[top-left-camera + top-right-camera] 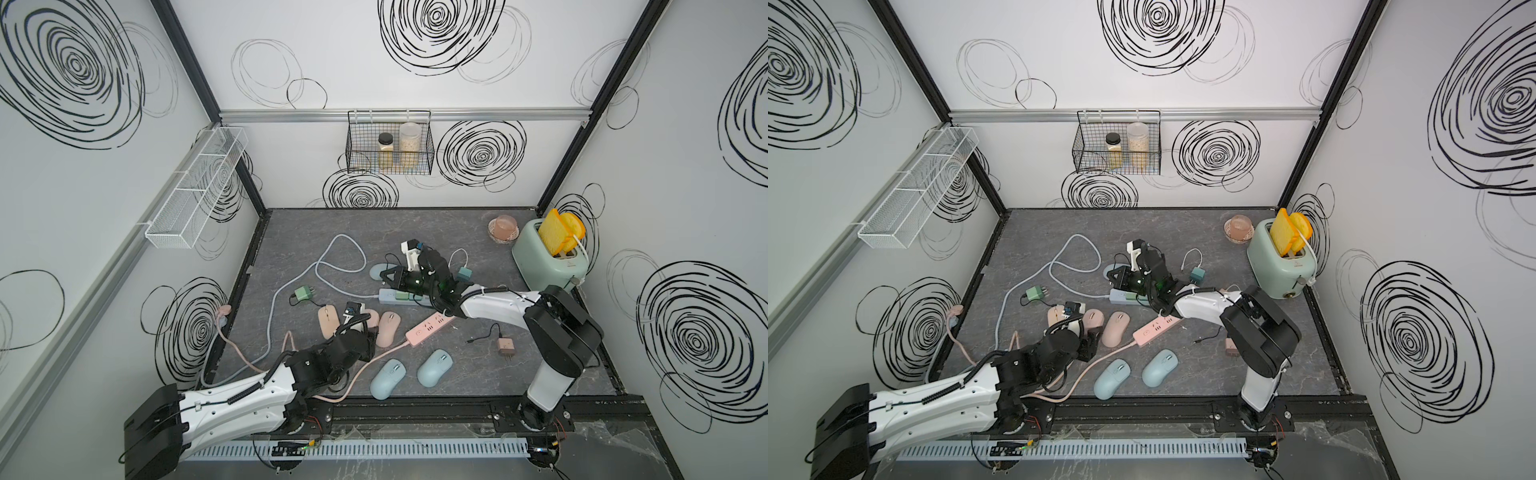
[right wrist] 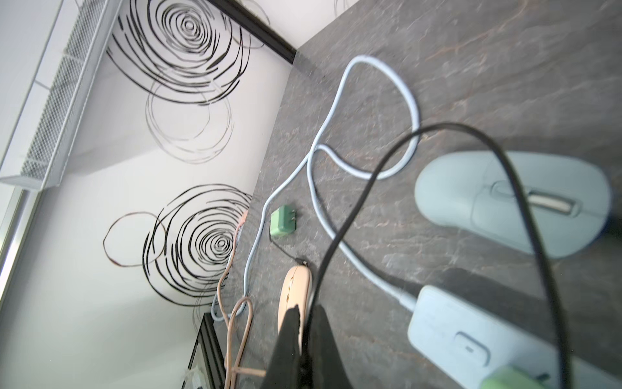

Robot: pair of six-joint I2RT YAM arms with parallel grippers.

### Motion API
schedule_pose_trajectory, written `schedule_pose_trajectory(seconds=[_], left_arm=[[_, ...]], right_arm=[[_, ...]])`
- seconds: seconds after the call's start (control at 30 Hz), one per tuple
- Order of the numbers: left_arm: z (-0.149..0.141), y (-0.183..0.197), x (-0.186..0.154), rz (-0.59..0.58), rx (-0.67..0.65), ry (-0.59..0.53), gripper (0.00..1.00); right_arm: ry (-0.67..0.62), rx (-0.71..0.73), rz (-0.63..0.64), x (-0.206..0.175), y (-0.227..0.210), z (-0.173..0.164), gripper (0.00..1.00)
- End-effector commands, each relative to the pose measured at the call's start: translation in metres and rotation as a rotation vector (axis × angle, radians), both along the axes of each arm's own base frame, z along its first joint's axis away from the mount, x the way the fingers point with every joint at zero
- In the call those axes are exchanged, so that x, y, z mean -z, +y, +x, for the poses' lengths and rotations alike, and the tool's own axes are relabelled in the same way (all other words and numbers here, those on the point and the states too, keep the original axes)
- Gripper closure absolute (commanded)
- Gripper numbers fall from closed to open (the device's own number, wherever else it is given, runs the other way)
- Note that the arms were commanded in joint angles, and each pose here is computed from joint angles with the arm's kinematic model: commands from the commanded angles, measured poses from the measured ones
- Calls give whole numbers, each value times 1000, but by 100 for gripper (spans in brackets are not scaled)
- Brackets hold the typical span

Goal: Unplug the wireless mouse
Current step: Place the mouse at the center of the board.

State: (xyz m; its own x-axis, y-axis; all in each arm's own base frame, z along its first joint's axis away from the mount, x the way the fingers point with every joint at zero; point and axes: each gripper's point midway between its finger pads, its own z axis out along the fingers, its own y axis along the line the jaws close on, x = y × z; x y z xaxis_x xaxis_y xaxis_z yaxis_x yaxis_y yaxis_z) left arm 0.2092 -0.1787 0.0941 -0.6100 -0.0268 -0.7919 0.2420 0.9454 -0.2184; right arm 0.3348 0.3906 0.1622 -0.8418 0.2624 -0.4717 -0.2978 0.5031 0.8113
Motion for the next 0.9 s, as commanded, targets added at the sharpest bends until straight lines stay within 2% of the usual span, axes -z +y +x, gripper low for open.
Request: schedule_pose_trajectory(seconds=[0.0, 0.27, 0.33, 0.43, 0.47, 0.57, 0.73, 0.87], left_arm=[[6, 0, -12, -34, -62, 4, 100], [40, 27, 3, -85, -179, 118, 100], [48, 31, 8, -101, -201, 134, 100], [61, 38, 19, -107, -228, 175, 100], [66, 40, 21, -108, -236, 181, 100], [80, 45, 26, -109, -254, 196, 100], [95, 38, 33, -94, -243, 220, 100], [103, 26, 42, -89, -213, 255, 100]], right_arm=[[19, -54, 19, -10, 13, 1, 100], [27, -103, -123, 27, 14, -44, 98], [20, -117, -154, 32, 13, -56, 87], [-16, -158, -201, 34, 15, -73, 49], [-35, -168, -208, 31, 15, -78, 40], [-88, -150, -215, 16, 4, -85, 29], [-146, -81, -187, -14, -26, -91, 25], [-139, -5, -201, -17, -57, -85, 24]])
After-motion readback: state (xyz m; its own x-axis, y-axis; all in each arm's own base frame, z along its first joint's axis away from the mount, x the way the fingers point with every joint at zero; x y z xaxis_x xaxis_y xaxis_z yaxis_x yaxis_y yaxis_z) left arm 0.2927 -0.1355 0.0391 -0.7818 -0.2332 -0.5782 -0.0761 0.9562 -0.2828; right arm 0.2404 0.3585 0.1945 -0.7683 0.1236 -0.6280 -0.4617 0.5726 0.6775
